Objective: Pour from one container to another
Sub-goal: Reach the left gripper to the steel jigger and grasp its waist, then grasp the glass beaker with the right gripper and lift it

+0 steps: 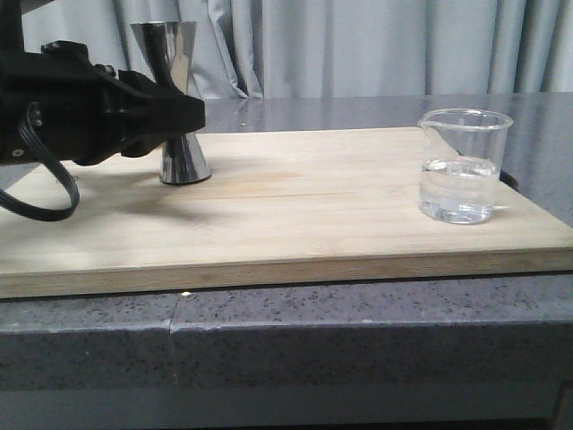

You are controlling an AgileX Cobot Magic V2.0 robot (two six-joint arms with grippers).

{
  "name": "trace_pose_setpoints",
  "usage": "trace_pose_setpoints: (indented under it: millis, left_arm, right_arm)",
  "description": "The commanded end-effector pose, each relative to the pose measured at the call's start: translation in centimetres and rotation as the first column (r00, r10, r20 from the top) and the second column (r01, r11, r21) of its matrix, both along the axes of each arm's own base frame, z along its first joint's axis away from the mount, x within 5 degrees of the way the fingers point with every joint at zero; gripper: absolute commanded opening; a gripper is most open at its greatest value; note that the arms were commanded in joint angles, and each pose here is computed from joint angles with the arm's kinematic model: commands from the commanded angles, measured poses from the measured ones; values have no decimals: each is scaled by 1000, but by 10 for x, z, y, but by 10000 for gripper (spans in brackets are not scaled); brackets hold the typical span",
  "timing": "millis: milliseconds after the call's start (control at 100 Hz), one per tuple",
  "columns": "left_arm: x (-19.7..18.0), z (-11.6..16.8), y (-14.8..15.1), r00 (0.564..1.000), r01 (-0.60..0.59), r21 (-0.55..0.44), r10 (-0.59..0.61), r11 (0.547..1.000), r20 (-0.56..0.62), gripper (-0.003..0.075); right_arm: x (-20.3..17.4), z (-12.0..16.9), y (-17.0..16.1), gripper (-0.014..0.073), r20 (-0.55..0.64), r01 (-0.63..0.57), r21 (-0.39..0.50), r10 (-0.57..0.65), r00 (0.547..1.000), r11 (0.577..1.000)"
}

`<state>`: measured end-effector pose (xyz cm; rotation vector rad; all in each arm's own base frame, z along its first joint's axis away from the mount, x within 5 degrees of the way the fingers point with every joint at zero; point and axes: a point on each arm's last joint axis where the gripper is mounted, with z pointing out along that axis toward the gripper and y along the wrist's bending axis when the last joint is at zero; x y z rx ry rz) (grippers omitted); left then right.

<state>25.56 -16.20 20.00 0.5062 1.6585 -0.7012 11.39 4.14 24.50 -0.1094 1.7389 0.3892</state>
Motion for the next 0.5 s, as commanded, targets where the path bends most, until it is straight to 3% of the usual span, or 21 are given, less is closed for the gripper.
trace_pose_setpoints:
  millis: [0, 180, 350, 490]
  left_arm:
    - [2, 22, -2, 995, 11, -91, -2, 996, 100, 83]
    - [1, 25, -3, 991, 38, -103, -25, 994, 130, -20]
    - [-8, 29, -10, 970, 156, -81, -138, 984, 199, -20]
    - [-12, 38, -9, 971, 170, -129, -144, 977, 189, -19]
  right_arm:
    - [4, 11, -1, 522, 62, 20, 1, -20, 998, 1000]
    - [2, 11, 5, 522, 66, -27, -17, 28, 997, 999]
    - [-1, 11, 13, 522, 70, -105, -41, 108, 992, 994]
    - [2, 6, 20, 522, 44, -139, -79, 143, 989, 987]
